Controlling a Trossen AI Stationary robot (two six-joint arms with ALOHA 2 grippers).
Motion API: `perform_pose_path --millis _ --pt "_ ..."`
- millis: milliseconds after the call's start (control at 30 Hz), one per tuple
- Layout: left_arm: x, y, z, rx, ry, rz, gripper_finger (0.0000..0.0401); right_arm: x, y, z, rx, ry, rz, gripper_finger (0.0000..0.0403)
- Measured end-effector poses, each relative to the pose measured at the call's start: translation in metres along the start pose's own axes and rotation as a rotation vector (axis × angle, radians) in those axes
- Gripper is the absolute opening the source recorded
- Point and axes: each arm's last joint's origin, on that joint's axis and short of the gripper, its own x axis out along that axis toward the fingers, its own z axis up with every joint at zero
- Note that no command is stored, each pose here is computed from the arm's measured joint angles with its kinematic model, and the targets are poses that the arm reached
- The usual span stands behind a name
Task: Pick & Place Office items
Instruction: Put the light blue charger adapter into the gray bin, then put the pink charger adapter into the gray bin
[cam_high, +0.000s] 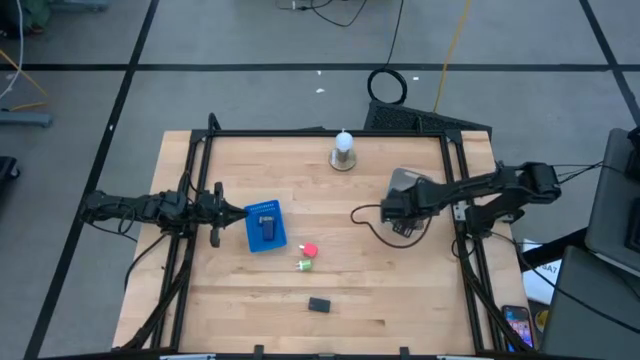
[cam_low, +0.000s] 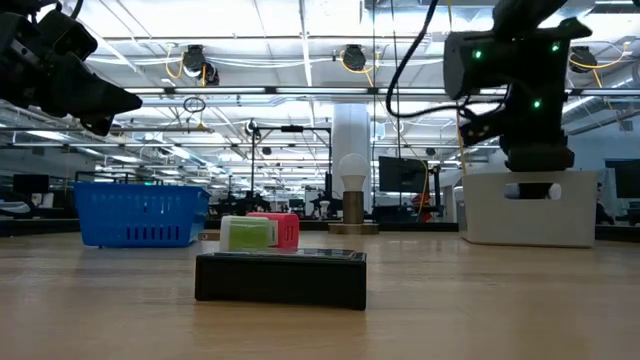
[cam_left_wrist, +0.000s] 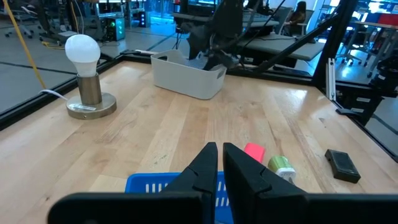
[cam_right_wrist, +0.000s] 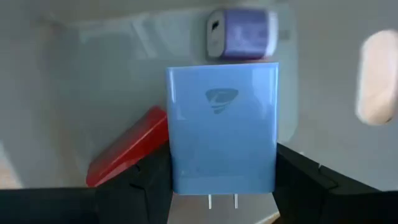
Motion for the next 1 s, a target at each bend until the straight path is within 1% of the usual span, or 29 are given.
perform_pose_path --millis 133,233,367,433,600,700,867,1000 --pt "0.000 0.000 0.000 0.000 0.000 0.000 0.0026 0.009 0.003 0.004 -0.028 0.047 -0.001 0.0204" --pt "0.000 0.000 0.000 0.000 0.000 0.000 0.0026 0.013 0.004 0.007 -0.051 0.059 0.003 0.0204" --pt "0.000 0.000 0.000 0.002 0.000 -0.001 0.0026 0.015 0.004 0.008 -0.053 0.066 0.014 0.0206" --pt "0.000 0.000 0.000 0.001 0.000 -0.001 0.0026 0.014 0.003 0.008 -0.047 0.063 0.023 0.0221" --pt "0.000 0.000 0.000 0.001 0.000 -0.001 0.0026 0.009 -0.001 0.005 -0.038 0.046 0.036 0.0284" --pt "0.000 0.000 0.000 0.002 0.000 -0.001 0.0026 0.003 -0.004 0.002 -0.026 0.037 0.058 0.0301" --pt "0.000 0.000 0.000 0.004 0.000 0.000 0.0026 -0.013 -0.016 -0.007 0.006 -0.026 0.092 0.0298" --pt "0.000 0.000 0.000 0.011 0.000 0.002 0.0026 -0.032 -0.029 -0.015 0.086 -0.153 0.128 0.0280"
